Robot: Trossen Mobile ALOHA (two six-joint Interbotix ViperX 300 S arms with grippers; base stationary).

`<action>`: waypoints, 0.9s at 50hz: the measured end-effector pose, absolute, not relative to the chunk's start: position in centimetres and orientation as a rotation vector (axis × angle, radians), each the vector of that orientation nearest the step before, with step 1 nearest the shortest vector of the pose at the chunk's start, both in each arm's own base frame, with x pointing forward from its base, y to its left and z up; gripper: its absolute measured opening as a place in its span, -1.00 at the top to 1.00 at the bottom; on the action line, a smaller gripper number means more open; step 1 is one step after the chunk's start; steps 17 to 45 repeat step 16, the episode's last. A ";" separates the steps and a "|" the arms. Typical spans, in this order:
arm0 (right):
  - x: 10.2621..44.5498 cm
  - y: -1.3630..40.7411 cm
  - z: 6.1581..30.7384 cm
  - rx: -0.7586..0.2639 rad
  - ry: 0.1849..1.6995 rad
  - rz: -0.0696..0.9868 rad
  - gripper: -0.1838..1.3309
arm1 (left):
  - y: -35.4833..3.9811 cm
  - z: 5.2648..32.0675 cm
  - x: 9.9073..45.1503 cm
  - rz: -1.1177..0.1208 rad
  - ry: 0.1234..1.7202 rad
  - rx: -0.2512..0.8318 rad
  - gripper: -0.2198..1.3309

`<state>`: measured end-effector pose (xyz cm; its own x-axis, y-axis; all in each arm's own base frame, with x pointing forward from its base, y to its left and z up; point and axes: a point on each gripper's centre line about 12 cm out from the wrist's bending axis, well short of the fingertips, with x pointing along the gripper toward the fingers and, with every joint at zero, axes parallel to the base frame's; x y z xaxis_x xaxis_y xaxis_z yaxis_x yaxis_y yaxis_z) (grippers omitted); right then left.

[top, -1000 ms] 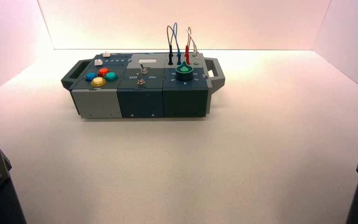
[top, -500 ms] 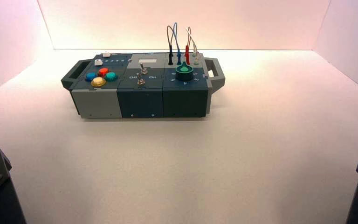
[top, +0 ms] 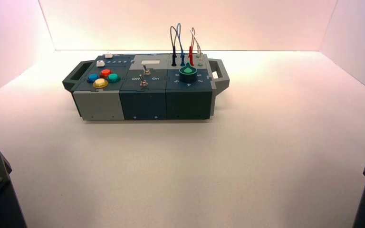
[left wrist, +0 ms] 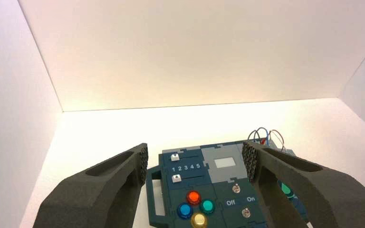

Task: Open both grippers.

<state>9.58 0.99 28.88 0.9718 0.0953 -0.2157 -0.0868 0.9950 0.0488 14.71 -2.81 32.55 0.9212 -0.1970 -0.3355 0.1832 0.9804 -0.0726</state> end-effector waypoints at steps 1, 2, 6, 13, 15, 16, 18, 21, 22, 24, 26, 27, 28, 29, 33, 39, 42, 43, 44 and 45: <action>9.6 1.0 28.9 0.039 0.220 0.093 -1.00 | -2.8 32.5 14.8 -0.193 0.352 -0.042 -0.99; 9.6 1.0 28.9 0.037 0.220 0.094 -1.00 | -2.8 32.5 14.8 -0.195 0.353 -0.042 -0.99; 9.6 1.1 28.9 0.039 0.220 0.102 -1.00 | -2.8 32.6 15.0 -0.193 0.357 -0.043 -0.99; 9.6 1.1 28.8 0.039 0.221 0.104 -1.00 | -2.9 33.0 15.2 -0.195 0.355 -0.041 -0.99; 9.6 1.1 28.8 0.038 0.221 0.102 -1.00 | -2.9 33.0 15.4 -0.194 0.360 -0.043 -0.99; 9.6 1.1 28.8 0.038 0.221 0.103 -1.00 | -2.9 33.0 15.4 -0.194 0.360 -0.043 -0.99; 9.6 1.1 28.8 0.038 0.221 0.103 -1.00 | -2.9 33.0 15.4 -0.194 0.360 -0.043 -0.99; 9.6 1.1 28.8 0.038 0.221 0.103 -1.00 | -2.9 33.0 15.4 -0.194 0.360 -0.043 -0.99; 9.6 1.1 28.8 0.038 0.221 0.103 -1.00 | -2.9 33.0 15.4 -0.194 0.360 -0.043 -0.99; 9.6 1.1 28.8 0.038 0.221 0.103 -1.00 | -2.9 33.0 15.4 -0.194 0.360 -0.043 -0.99; 9.6 1.1 28.8 0.038 0.221 0.103 -1.00 | -2.9 33.0 15.4 -0.194 0.360 -0.043 -0.99; 9.6 1.1 28.8 0.038 0.221 0.103 -1.00 | -2.9 33.0 15.4 -0.194 0.360 -0.043 -0.99; 9.6 1.1 28.8 0.038 0.221 0.103 -1.00 | -2.9 33.0 15.4 -0.194 0.360 -0.043 -0.99; 9.6 1.1 28.8 0.038 0.221 0.103 -1.00 | -2.9 33.0 15.4 -0.194 0.360 -0.043 -0.99; 9.6 1.1 28.8 0.038 0.221 0.103 -1.00 | -2.9 33.0 15.4 -0.194 0.360 -0.043 -0.99; 9.6 1.1 28.8 0.038 0.221 0.103 -1.00 | -2.9 33.0 15.4 -0.194 0.360 -0.043 -0.99; 9.6 1.1 28.8 0.038 0.221 0.103 -1.00 | -2.9 33.0 15.4 -0.194 0.360 -0.043 -0.99; 9.6 1.1 28.8 0.038 0.221 0.103 -1.00 | -2.9 33.0 15.4 -0.194 0.360 -0.043 -0.99; 9.6 1.1 28.8 0.038 0.221 0.103 -1.00 | -2.9 33.0 15.4 -0.194 0.360 -0.043 -0.99; 9.6 1.1 28.8 0.038 0.221 0.103 -1.00 | -2.9 33.0 15.4 -0.194 0.360 -0.043 -0.99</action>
